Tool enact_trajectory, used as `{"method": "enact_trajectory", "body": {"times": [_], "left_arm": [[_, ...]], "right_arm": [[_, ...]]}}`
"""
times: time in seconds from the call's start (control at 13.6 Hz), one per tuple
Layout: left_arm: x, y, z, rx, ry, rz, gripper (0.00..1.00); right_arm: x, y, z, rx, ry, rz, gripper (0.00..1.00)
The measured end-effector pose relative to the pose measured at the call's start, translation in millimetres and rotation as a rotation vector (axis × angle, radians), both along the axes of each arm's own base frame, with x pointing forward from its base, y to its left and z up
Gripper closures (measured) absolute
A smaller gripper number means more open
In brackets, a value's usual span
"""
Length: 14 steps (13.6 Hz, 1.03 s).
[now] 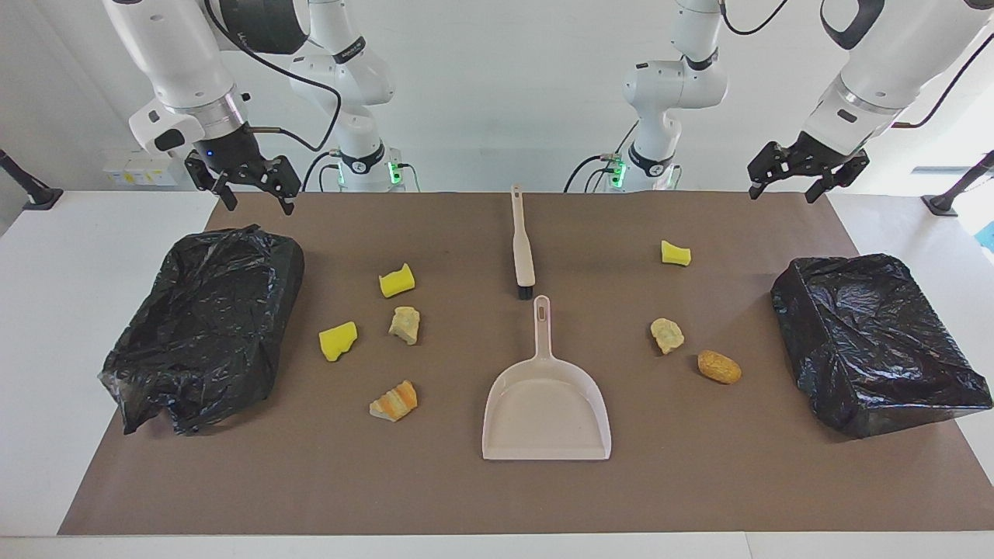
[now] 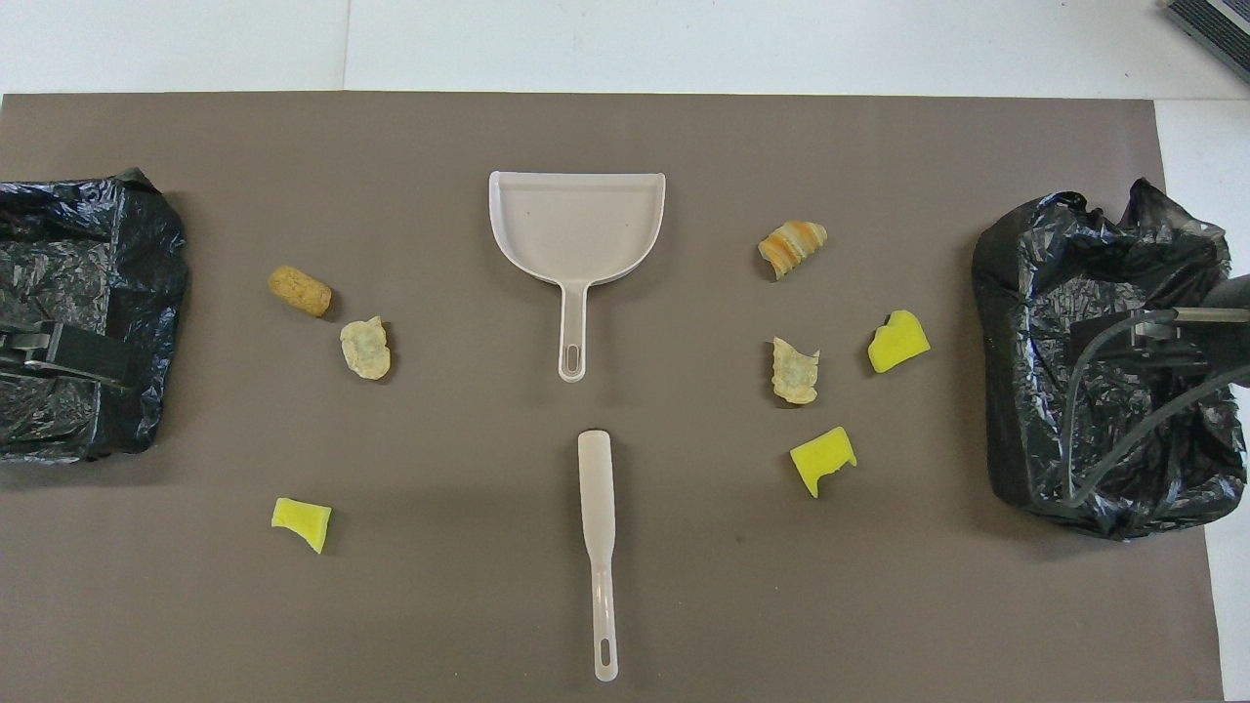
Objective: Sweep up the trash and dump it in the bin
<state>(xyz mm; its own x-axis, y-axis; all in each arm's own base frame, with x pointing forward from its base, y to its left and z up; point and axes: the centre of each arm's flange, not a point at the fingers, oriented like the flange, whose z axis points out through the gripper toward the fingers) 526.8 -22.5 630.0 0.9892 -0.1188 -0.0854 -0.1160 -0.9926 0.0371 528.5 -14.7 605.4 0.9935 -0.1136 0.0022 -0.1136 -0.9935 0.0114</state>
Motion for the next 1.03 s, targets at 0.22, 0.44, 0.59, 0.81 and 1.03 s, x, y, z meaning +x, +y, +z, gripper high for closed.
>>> {"method": "enact_trajectory", "body": {"times": [0.22,0.44,0.59,0.81,1.03], "left_arm": [[0,0,-1,0.0,0.002,0.0,0.0],[0,0,-2,0.0,0.003,0.0,0.0],[0,0,-3,0.0,0.006,0.0,0.0],[2,0,-8,0.001,0.008,0.0,0.0],[6,-5,-23,0.0,-0.001,-0.006,0.0]], "right_arm": [[-0.1,-3,0,0.006,0.001,-0.003,0.0],[-0.1,-4,-1,0.01,0.001,-0.002,0.0],[-0.1,-4,-1,0.01,0.001,-0.002,0.0],[0.0,-2,-1,0.01,0.001,0.001,0.0],[0.0,-2,-1,0.01,0.001,0.001,0.0]]}}
